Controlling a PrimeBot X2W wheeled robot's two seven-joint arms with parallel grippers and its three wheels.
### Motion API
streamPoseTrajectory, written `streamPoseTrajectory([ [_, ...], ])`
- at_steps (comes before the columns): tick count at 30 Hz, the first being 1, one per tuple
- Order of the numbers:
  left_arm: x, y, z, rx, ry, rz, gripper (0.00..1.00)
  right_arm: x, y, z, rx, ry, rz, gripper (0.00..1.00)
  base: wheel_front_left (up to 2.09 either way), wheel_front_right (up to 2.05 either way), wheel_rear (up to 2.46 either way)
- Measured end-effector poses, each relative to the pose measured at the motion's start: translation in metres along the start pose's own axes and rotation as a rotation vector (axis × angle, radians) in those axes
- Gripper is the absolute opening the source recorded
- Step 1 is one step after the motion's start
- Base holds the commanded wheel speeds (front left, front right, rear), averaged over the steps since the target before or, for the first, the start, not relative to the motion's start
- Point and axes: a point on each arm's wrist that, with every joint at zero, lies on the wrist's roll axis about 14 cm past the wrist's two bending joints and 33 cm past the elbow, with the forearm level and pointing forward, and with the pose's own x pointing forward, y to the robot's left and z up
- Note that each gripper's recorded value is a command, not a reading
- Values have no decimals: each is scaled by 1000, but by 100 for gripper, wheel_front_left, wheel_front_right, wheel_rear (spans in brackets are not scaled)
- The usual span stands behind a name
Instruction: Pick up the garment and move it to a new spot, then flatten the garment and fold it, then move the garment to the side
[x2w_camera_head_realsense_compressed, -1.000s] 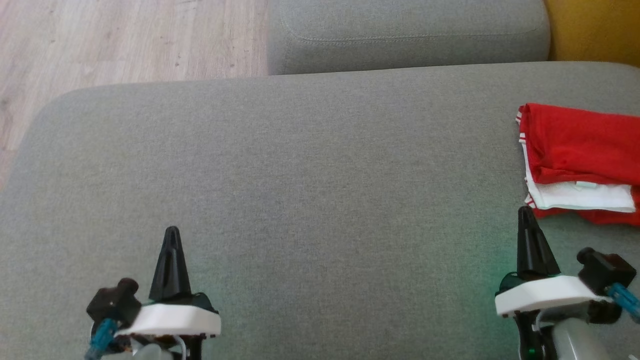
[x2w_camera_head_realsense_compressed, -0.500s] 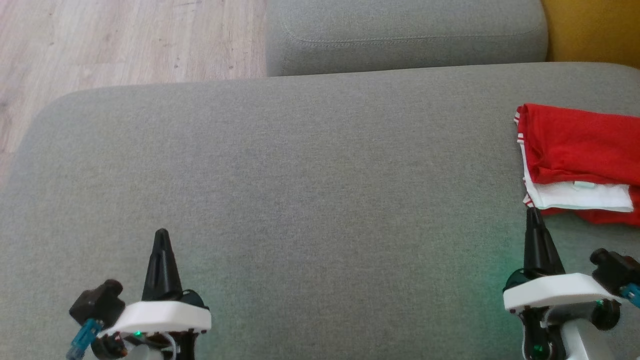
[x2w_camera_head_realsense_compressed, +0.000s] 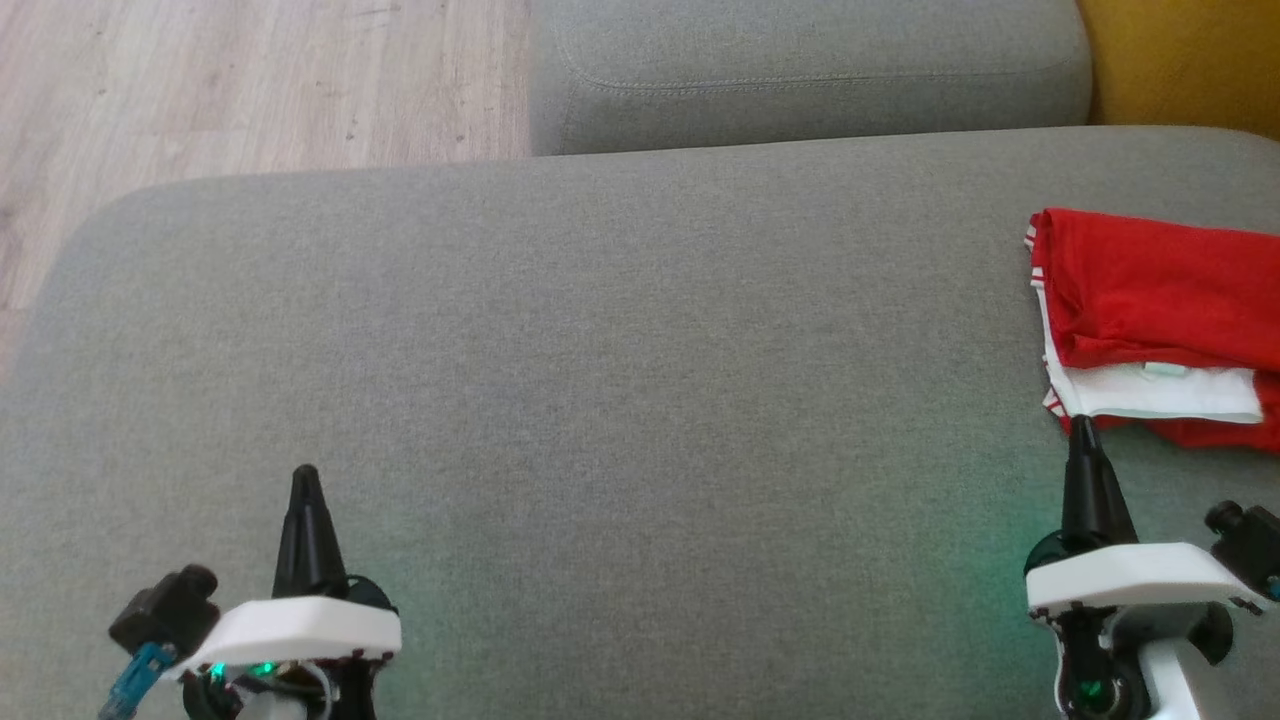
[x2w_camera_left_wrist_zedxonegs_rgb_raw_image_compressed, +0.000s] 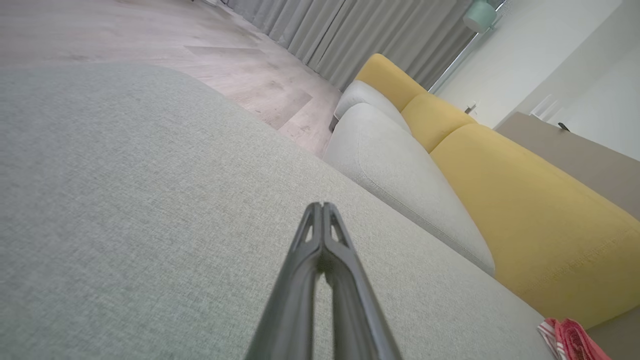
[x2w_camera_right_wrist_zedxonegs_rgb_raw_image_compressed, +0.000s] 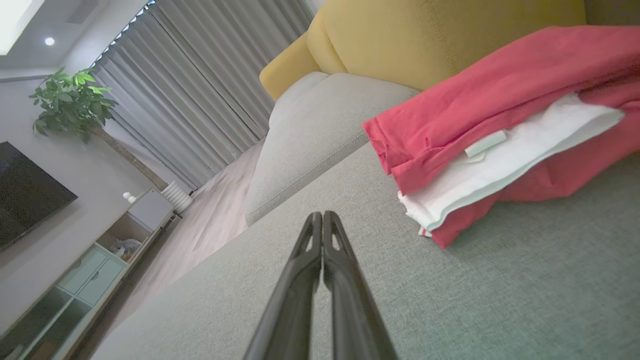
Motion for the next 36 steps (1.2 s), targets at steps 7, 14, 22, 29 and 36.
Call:
streamPoseTrajectory([
  [7,0,1,2,-71,2,5,0,0,-3,2,73,1,-13,0,0,0,0],
  [14,1,3,1,-139,15,13,0,-1,-5,3,147,2,-25,0,0,0,0],
  [22,1,5,3,-230,20,20,0,-1,-8,6,241,0,-36,0,0,0,0],
  [29,1,6,4,-300,25,23,0,-1,-9,7,316,-2,-43,0,0,0,0],
  [36,2,7,6,-382,29,24,0,-2,-10,9,401,0,-47,0,0,0,0],
])
